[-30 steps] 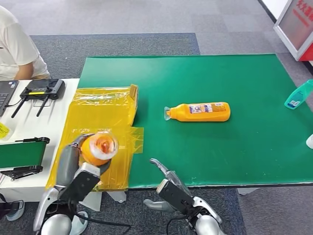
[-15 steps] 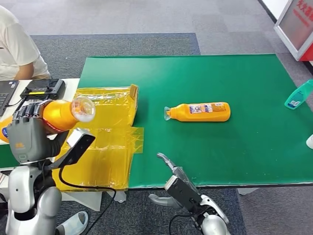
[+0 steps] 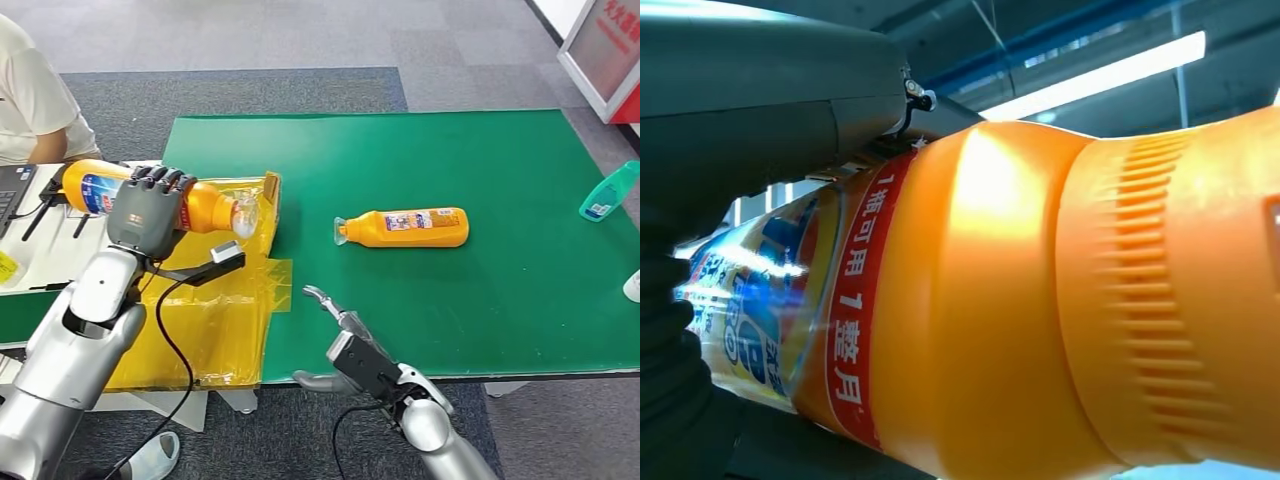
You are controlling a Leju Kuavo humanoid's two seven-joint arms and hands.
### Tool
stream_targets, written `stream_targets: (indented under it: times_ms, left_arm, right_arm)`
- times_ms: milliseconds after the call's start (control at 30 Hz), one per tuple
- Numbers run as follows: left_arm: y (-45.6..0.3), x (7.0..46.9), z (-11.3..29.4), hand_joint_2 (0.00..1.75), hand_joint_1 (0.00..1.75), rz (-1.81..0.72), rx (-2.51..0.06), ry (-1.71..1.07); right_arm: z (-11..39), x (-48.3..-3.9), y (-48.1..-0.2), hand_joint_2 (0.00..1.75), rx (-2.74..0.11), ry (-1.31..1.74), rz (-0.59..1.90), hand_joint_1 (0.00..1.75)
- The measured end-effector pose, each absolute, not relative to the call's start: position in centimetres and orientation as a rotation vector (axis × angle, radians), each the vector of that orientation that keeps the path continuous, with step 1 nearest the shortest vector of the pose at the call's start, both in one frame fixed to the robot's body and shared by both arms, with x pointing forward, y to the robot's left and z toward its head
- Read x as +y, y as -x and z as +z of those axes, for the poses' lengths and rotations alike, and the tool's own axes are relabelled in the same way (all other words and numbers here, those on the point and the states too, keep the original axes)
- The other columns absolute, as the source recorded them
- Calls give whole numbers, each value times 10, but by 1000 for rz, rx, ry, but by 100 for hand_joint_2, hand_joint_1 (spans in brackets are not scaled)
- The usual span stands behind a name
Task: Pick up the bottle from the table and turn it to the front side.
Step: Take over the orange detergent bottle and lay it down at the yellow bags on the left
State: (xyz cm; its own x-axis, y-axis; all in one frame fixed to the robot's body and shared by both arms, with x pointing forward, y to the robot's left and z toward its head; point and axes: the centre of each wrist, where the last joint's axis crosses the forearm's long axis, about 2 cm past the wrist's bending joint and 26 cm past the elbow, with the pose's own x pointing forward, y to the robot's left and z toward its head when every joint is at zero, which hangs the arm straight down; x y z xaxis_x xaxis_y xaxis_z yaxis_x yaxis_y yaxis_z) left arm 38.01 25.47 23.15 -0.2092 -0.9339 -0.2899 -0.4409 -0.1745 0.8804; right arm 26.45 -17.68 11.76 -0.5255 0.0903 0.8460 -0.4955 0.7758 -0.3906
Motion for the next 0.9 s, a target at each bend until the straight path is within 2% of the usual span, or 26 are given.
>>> stream_targets:
  times_ms: [200, 500, 900]
  left_arm:
    - [-393, 231, 215, 175, 175, -1433, -1561, -1461]
    - [-383, 180, 175, 175, 175, -1433, -1565, -1227]
    - [-379, 168, 143, 175, 175, -1446, -1467, -1068]
  right_arm:
    - [126, -169, -272, 175, -2009, -317, 796, 0]
    - [132, -165, -272, 175, -2018, -319, 817, 0]
    - [132, -165, -272, 175, -2006, -314, 824, 0]
